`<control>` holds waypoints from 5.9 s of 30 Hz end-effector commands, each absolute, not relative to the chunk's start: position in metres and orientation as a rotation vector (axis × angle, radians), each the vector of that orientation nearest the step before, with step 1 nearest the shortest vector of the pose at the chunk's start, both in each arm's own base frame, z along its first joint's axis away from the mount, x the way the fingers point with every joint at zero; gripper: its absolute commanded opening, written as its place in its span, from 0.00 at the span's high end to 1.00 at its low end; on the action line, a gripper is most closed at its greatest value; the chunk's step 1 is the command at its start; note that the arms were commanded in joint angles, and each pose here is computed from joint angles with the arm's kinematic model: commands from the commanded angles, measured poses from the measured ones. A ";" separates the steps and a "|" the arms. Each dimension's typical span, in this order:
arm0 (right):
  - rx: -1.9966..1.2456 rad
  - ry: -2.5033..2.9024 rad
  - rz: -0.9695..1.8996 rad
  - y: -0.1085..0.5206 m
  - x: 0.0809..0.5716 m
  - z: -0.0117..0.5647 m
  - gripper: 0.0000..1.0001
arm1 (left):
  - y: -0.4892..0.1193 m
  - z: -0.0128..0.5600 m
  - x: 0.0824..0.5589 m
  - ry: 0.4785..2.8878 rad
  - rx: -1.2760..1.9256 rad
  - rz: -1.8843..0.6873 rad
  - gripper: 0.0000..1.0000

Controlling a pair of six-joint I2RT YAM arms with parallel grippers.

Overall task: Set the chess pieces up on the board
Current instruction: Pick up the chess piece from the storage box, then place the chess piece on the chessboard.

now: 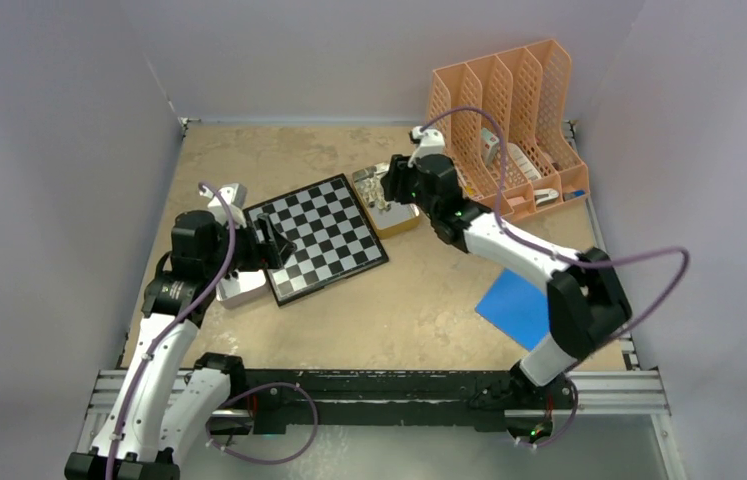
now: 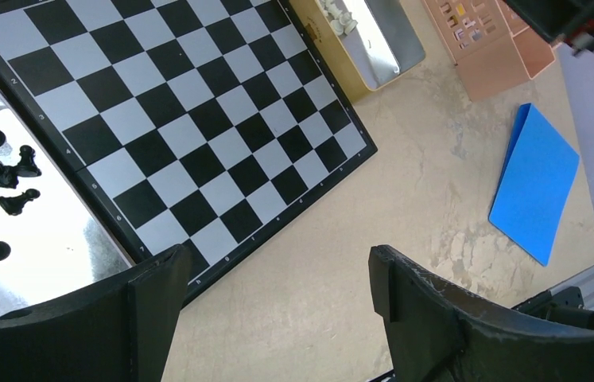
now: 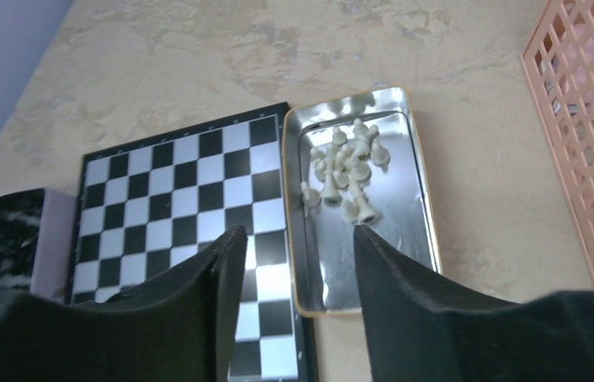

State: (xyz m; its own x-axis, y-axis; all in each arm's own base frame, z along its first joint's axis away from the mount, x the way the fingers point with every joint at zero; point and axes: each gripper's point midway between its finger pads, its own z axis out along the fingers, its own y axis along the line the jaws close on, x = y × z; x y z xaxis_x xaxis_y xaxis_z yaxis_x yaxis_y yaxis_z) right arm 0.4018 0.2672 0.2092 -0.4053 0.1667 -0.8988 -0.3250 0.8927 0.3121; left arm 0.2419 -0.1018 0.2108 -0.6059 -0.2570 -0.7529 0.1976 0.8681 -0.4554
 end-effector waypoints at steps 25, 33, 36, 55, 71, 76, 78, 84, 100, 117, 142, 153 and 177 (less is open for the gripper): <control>-0.241 2.018 0.198 0.300 0.522 0.097 0.70 | -0.101 0.224 0.241 2.064 -0.040 -0.640 0.19; -0.263 2.034 0.194 0.301 0.527 0.087 0.75 | -0.100 0.224 0.241 2.063 -0.045 -0.635 0.19; -0.260 2.036 0.183 0.299 0.528 0.086 0.76 | -0.100 0.224 0.241 2.062 -0.047 -0.632 0.19; -0.257 2.046 0.181 0.299 0.530 0.083 0.83 | -0.100 0.226 0.240 2.055 -0.044 -0.634 0.19; -0.172 1.961 0.185 0.281 0.508 0.172 0.91 | -0.098 0.225 0.241 2.056 -0.056 -0.621 0.19; -0.172 2.001 0.255 0.291 0.477 0.183 0.93 | -0.096 0.225 0.241 2.057 -0.068 -0.613 0.19; -0.184 2.012 0.306 0.296 0.460 0.187 0.93 | -0.096 0.224 0.242 2.062 -0.069 -0.613 0.19; -0.260 2.034 0.427 0.313 0.396 0.181 0.92 | -0.094 0.226 0.242 2.055 -0.078 -0.601 0.20; -0.408 1.995 0.602 0.353 0.311 0.169 0.92 | -0.091 0.223 0.243 2.062 -0.096 -0.586 0.20; -0.441 2.014 0.408 0.357 0.324 0.119 0.92 | -0.079 0.218 0.247 2.084 -0.166 -0.514 0.21; -0.488 2.007 0.390 0.377 0.305 0.085 0.92 | -0.079 0.224 0.244 2.057 -0.156 -0.521 0.21; -0.484 2.013 0.381 0.380 0.307 0.076 0.91 | -0.080 0.222 0.245 2.064 -0.152 -0.525 0.21; -0.504 2.026 0.384 0.389 0.305 0.070 0.83 | -0.081 0.222 0.245 2.063 -0.152 -0.529 0.21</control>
State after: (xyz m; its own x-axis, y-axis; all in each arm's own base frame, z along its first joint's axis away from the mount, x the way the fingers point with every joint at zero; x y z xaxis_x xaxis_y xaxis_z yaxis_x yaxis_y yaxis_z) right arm 0.2999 0.3806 0.0567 -0.4607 -0.2136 -0.8615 -0.5072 0.8599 0.0580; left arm 0.2410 -0.0818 0.2148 -0.5532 -0.2993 -0.7774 0.1012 0.9022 -0.4194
